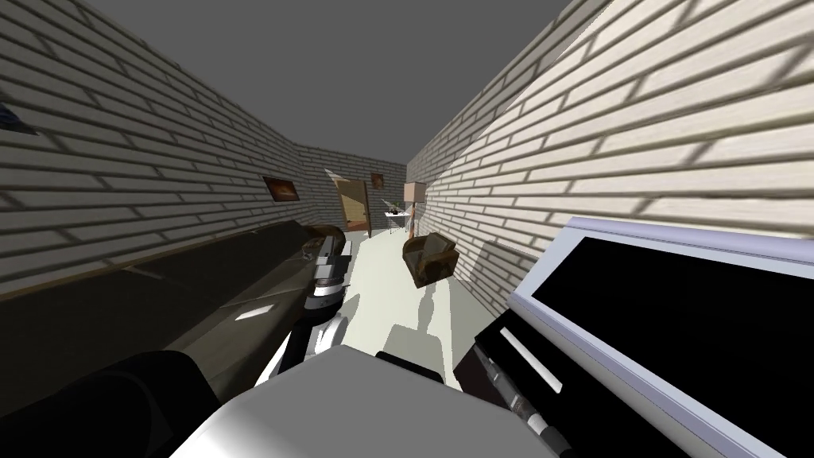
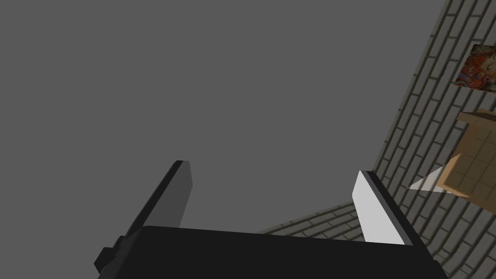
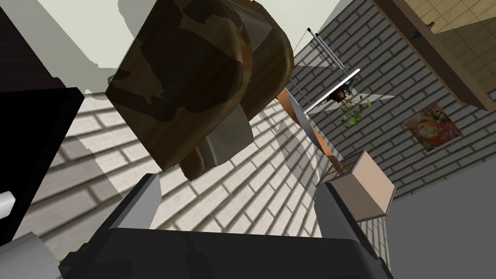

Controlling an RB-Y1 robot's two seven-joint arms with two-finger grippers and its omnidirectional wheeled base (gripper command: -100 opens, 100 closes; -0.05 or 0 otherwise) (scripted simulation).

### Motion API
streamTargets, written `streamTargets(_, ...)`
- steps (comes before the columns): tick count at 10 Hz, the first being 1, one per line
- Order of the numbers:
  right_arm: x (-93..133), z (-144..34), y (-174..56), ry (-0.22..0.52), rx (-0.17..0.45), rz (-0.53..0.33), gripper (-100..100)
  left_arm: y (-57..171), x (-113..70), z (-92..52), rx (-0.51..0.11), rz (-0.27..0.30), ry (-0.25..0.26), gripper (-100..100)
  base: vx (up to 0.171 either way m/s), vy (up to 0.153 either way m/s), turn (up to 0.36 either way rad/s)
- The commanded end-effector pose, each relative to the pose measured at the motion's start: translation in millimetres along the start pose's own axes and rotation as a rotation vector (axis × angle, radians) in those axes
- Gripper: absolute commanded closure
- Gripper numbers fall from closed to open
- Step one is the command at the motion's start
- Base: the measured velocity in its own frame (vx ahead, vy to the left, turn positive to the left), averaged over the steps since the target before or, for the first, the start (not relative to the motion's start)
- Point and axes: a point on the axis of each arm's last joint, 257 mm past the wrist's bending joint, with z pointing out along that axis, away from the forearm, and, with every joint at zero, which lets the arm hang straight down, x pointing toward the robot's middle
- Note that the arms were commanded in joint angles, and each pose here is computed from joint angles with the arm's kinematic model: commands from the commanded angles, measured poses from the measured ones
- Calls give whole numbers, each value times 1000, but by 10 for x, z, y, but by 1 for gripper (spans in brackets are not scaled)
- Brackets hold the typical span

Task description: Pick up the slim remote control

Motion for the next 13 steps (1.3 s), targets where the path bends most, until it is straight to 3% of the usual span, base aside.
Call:
streamTargets(1, 98, -104, -231, 36, 51, -19, -100, 0, 0, 0, 0, 0, 0, 0, 32, -25, 201)
streamTargets(2, 238, -221, -420, 91, 87, -57, -100, 0, 0, 0, 0, 0, 0, 0, 47, -26, 389)
streamTargets(4, 272, -282, -541, 99, 115, -56, -100, 0, -1, 0, 0, 0, 0, 0, 27, -27, 40)
streamTargets(6, 541, -611, -962, 215, 198, -126, -100, 0, 0, 0, 0, 0, 0, 0, 53, -35, 377)
streamTargets(7, 577, -728, -1130, 228, 239, -124, -100, 0, 0, 0, 0, 0, 0, 0, 59, -68, 204)
streamTargets(8, 577, -728, -1130, 228, 239, -124, -100, 0, -1, -1, 0, 0, 0, 0, 27, -36, -18)
streamTargets(9, 704, -991, -1403, 292, 299, -156, -100, 0, -1, -1, 0, 0, 0, 0, 42, -42, 277)
streamTargets(10, 800, -1181, -1558, 348, 331, -187, -100, 0, 0, 0, 0, 0, 0, 0, 83, -88, 470)
streamTargets(11, 813, -1273, -1655, 356, 357, -185, -100, 0, 0, 0, 0, 0, 0, 0, 79, -78, 132)
streamTargets(13, 979, -1752, -1991, 471, 437, -238, -100, 0, -1, -1, 0, 0, 0, 0, 96, -79, 290)
